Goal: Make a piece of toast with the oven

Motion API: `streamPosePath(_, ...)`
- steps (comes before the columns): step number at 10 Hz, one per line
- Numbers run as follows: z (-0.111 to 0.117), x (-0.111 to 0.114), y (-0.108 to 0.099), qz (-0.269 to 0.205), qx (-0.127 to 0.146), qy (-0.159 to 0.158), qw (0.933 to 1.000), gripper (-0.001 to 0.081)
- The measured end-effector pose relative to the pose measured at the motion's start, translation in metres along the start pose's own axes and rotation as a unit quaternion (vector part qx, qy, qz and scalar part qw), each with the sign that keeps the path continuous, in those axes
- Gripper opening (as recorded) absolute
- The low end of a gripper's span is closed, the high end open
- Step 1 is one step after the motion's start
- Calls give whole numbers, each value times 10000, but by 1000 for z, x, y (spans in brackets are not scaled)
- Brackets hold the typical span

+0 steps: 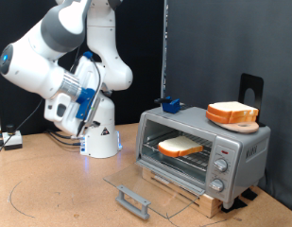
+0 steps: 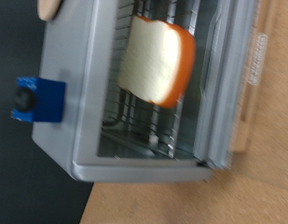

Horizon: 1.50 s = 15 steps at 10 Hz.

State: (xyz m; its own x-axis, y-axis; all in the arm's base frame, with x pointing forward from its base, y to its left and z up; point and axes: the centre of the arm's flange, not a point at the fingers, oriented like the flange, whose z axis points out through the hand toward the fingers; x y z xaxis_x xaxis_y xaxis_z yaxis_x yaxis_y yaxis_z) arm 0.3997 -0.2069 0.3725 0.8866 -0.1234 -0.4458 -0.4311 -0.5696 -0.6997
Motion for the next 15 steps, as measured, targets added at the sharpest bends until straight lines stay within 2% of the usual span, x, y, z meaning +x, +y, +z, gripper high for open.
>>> streamPosePath(4,-23,19,43,46,-268,-63,9996,809)
streamPosePath(7,-24,26,53,-57,-303,24,9995,809)
streamPosePath(9,-14,24,61,45,-143,-401,9991,809)
streamPosePath(11,4,40,88,395,-136,-499,9979,809)
streamPosePath(13,25,58,115,741,-257,-423,9960,809)
streamPosePath(14,36,69,129,871,-443,-208,9950,809)
streamPosePath(15,44,73,132,917,-593,-48,9940,809)
